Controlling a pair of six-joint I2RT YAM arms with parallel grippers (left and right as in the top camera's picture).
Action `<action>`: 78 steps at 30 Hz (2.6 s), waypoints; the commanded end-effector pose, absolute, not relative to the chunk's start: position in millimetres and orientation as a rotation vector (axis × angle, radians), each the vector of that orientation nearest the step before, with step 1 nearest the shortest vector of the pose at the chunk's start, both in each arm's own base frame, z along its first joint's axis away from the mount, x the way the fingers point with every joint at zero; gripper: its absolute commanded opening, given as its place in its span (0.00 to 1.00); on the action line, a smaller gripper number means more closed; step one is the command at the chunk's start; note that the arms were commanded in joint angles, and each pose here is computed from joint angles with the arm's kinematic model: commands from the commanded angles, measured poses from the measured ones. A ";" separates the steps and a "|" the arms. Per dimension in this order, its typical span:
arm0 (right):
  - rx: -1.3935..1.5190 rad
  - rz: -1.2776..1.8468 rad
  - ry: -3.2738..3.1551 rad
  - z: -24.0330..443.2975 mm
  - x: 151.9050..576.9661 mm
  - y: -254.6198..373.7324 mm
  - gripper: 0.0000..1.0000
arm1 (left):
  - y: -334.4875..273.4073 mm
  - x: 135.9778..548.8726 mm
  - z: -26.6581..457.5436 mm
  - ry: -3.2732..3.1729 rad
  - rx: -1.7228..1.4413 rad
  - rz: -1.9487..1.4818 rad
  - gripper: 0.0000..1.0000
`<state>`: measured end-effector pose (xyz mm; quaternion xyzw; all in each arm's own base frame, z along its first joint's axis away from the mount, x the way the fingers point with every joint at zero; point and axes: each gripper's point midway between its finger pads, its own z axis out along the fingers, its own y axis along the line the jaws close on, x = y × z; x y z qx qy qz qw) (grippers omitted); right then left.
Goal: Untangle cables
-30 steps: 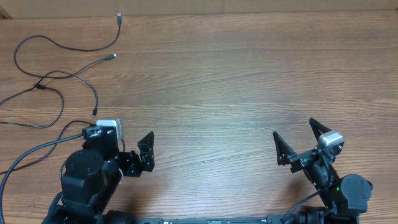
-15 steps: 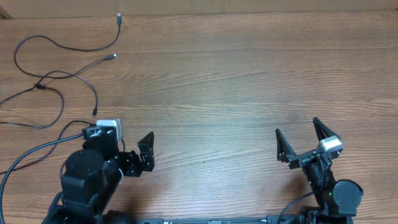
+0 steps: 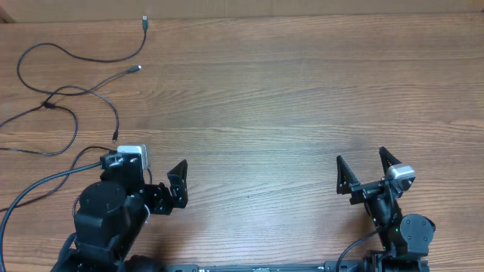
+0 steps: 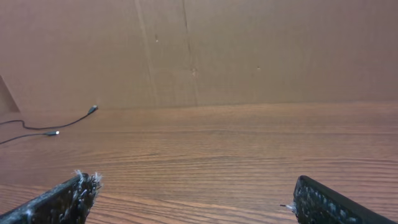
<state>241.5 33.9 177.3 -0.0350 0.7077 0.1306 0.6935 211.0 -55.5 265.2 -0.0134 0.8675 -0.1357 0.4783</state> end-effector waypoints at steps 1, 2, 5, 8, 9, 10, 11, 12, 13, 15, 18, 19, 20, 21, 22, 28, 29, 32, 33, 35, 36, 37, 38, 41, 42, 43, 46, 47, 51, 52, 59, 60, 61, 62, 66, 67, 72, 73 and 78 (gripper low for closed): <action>-0.063 0.294 1.576 175.7 241.9 32.9 1.00 | -54.6 211.4 272.4 2.100 -0.044 -0.330 1.00; -0.062 0.294 1.576 175.8 242.0 32.9 1.00 | -54.6 211.4 272.4 2.100 -0.044 -0.330 1.00; -0.058 0.289 1.576 175.8 242.2 32.0 1.00 | -54.6 211.4 272.4 2.100 -0.044 -0.330 0.99; -0.053 0.285 1.580 174.8 242.4 30.9 1.00 | -54.6 211.4 272.4 2.100 -0.044 -0.330 1.00; -0.052 0.284 1.580 174.6 242.4 30.7 1.00 | -54.6 211.4 272.4 2.100 -0.044 -0.330 1.00; -0.050 0.282 1.580 174.6 242.5 30.3 1.00 | -54.6 211.4 272.4 2.100 -0.044 -0.330 1.00; -0.049 0.282 1.580 174.6 242.6 30.2 1.00 | -54.6 211.4 272.4 2.100 -0.044 -0.330 1.00; -0.046 0.279 1.581 174.5 242.7 29.5 1.00 | -54.6 211.4 272.4 2.100 -0.044 -0.330 0.99; -0.044 0.277 1.581 174.3 242.8 29.1 1.00 | -54.6 211.4 272.4 2.100 -0.044 -0.330 1.00; -0.044 0.277 1.582 174.2 242.8 29.1 1.00 | -54.6 211.4 272.4 2.100 -0.044 -0.330 1.00; -0.041 0.274 1.582 174.1 242.9 28.5 1.00 | -54.6 211.4 272.4 2.100 -0.044 -0.330 1.00; -0.041 0.274 1.582 174.1 242.9 28.5 1.00 | -54.6 211.4 272.4 2.100 -0.044 -0.330 1.00; -0.041 0.274 1.583 174.0 242.9 28.5 1.00 | -54.6 211.4 272.4 2.100 -0.044 -0.330 1.00; -0.040 0.274 1.583 174.0 242.9 28.5 1.00 | -54.6 211.4 272.4 2.100 -0.044 -0.330 1.00; -0.040 0.274 1.583 174.0 242.9 28.4 1.00 | -54.6 211.4 272.4 2.100 -0.044 -0.330 0.99; -0.020 0.242 1.585 173.3 243.9 22.8 1.00 | -54.6 211.4 272.4 2.100 -0.044 -0.330 0.99; -0.015 0.238 1.587 172.9 244.1 21.9 1.00 | -54.6 211.4 272.4 2.100 -0.044 -0.330 1.00; -0.008 0.230 1.587 172.7 244.3 20.3 1.00 | -54.6 211.4 272.4 2.100 -0.044 -0.330 1.00; -0.010 0.232 1.588 172.7 244.2 20.7 1.00 | -54.6 211.4 272.4 2.100 -0.044 -0.330 1.00; -0.085 0.220 1.583 173.1 243.1 27.3 1.00 | -54.6 211.4 272.4 2.100 -0.044 -0.330 1.00; -0.132 0.194 1.578 173.3 242.6 29.6 1.00 | -54.6 211.4 272.4 2.100 -0.044 -0.330 1.00; -0.156 0.170 1.575 173.3 242.7 29.5 1.00 | -54.6 211.4 272.4 2.100 -0.044 -0.330 0.99; -0.171 0.117 1.573 172.9 243.4 25.5 1.00 | -54.6 211.4 272.4 2.100 -0.044 -0.330 0.99; -0.144 0.089 1.578 172.6 244.4 19.5 1.00 | -54.6 211.4 272.4 2.100 -0.044 -0.330 1.00; -0.144 0.090 1.578 172.6 244.4 19.6 1.00 | -54.6 211.4 272.4 2.100 -0.044 -0.330 0.99; -0.144 0.090 1.578 172.6 244.4 19.6 1.00 | -54.6 211.4 272.4 2.100 -0.044 -0.330 1.00; -0.144 0.090 1.578 172.6 244.4 19.7 1.00 | -54.6 211.4 272.4 2.100 -0.044 -0.330 0.99; -0.144 0.090 1.578 172.6 244.4 19.6 1.00 | -54.6 211.4 272.4 2.100 -0.044 -0.330 1.00; -0.143 0.091 1.578 172.6 244.4 19.7 1.00 | -54.6 211.4 272.4 2.100 -0.044 -0.330 1.00; -0.137 0.097 1.578 172.6 244.4 19.6 1.00 | -54.6 211.4 272.4 2.100 -0.044 -0.330 1.00; -0.124 0.116 1.577 173.4 244.3 20.4 1.00 | -54.6 211.4 272.4 2.100 -0.044 -0.330 0.99; -0.124 0.116 1.574 174.0 244.3 20.4 1.00 | -54.6 211.4 272.4 2.100 -0.044 -0.330 0.99; -0.124 0.116 1.574 174.2 244.3 20.4 1.00 | -54.6 211.4 272.4 2.100 -0.044 -0.330 0.99; -0.124 0.116 1.574 174.2 244.3 20.3 1.00 | -54.6 211.4 272.4 2.100 -0.044 -0.330 1.00; -0.124 0.116 1.574 174.2 244.3 20.4 1.00 | -54.6 211.4 272.4 2.100 -0.044 -0.330 1.00; -0.124 0.116 1.574 174.2 244.3 20.4 1.00 | -54.6 211.4 272.4 2.100 -0.044 -0.330 1.00; -0.124 0.116 1.573 174.2 244.3 20.4 1.00 | -54.6 211.4 272.4 2.100 -0.044 -0.330 1.00; -0.124 0.116 1.573 174.2 244.3 20.4 1.00 | -54.6 211.4 272.4 2.101 -0.044 -0.330 1.00; -0.124 0.116 1.573 174.2 244.3 20.4 1.00 | -54.6 211.4 272.4 2.100 -0.044 -0.330 1.00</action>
